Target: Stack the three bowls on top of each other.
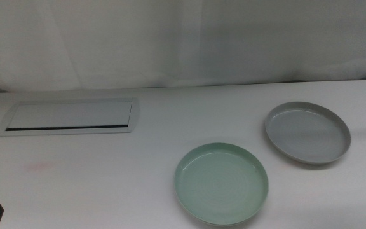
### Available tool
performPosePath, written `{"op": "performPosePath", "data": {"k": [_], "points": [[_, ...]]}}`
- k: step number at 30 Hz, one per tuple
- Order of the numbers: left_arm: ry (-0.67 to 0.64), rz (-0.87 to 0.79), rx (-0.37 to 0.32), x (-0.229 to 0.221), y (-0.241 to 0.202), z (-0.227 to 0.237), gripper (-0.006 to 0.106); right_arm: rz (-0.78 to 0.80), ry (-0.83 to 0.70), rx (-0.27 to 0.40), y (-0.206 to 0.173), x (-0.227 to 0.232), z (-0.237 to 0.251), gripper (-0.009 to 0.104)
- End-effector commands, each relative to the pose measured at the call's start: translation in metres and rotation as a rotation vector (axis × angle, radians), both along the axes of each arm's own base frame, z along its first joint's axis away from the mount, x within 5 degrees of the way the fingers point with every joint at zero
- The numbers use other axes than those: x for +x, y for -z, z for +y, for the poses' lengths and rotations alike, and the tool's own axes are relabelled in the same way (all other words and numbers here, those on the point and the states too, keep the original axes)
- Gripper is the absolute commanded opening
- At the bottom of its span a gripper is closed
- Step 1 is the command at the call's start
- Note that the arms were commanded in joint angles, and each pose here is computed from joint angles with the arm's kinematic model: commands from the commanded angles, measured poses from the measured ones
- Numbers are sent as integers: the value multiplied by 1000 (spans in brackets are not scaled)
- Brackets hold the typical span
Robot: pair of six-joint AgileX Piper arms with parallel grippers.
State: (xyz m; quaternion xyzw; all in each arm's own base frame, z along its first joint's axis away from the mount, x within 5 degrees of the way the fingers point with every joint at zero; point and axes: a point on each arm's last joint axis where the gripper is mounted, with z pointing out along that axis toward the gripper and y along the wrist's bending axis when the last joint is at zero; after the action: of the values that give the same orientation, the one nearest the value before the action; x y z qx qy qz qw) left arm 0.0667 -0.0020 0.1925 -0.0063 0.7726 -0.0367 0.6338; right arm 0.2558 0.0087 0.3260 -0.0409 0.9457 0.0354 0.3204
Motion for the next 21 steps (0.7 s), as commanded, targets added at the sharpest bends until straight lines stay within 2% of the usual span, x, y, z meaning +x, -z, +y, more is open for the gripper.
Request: {"op": "performPosePath", "data": {"k": [1,8,15,21], "points": [[11,18,-1,-1,11,-1,-3,48,-40,-19,4,17,1,101],[11,18,-1,-1,11,-1,-3,165,-52,-23,40,52,3,101],[11,18,-1,-1,11,-1,-3,203,-103,-84,74,74,14,101],[11,18,-1,-1,11,-1,-3,243,-104,-96,102,88,16,101]]}}
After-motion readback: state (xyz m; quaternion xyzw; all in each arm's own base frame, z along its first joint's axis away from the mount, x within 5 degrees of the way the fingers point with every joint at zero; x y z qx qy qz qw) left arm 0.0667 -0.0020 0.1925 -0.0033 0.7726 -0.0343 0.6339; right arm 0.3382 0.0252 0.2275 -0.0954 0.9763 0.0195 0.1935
